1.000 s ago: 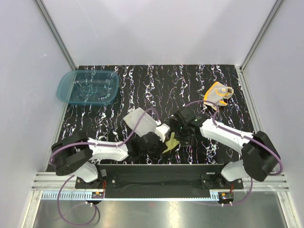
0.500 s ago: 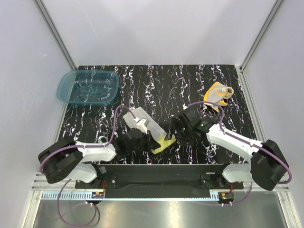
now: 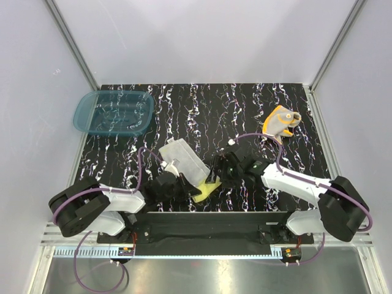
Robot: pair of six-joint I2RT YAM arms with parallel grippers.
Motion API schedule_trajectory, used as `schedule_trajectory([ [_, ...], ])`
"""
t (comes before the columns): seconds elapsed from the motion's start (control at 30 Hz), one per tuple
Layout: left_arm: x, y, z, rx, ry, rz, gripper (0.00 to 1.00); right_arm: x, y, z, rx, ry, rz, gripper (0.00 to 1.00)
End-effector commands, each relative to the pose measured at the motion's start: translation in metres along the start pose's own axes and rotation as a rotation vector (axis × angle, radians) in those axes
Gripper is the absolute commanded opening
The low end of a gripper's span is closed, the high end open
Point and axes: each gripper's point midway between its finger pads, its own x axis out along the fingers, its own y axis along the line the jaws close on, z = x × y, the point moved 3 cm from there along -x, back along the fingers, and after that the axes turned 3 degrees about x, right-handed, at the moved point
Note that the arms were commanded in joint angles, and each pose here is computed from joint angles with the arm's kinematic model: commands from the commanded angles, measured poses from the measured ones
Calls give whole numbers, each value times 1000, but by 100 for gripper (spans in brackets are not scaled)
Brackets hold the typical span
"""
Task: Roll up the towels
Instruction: Roll the towel
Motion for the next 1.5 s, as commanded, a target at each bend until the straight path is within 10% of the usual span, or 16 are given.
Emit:
schedule_trajectory([
  [0.0, 3, 1, 8, -69, -24, 20, 0, 11, 11, -5, -14, -33, 55, 84],
  [0.7, 14, 11, 4, -142, 64, -24, 0, 59, 1, -11, 147, -107, 74, 59],
  [0.83, 14, 7, 6, -126, 65, -33, 0, 64, 3, -8, 149, -111, 78, 43],
  [0.93, 14, 7, 6, -116, 70, -34, 0, 66, -1, -11, 155, -102, 62, 0],
  [1.0, 14, 7, 5, -103, 81, -28, 0, 65, -2, -11, 149, -100, 56, 0],
  [1.2, 8, -4, 11, 143, 61, -1, 59, 51, -8, -10, 125, -93, -36, 0],
  [1.47, -21, -57, 35, 670, -164, 93, 65, 32, -11, -16, 102, 9, -197, 0],
])
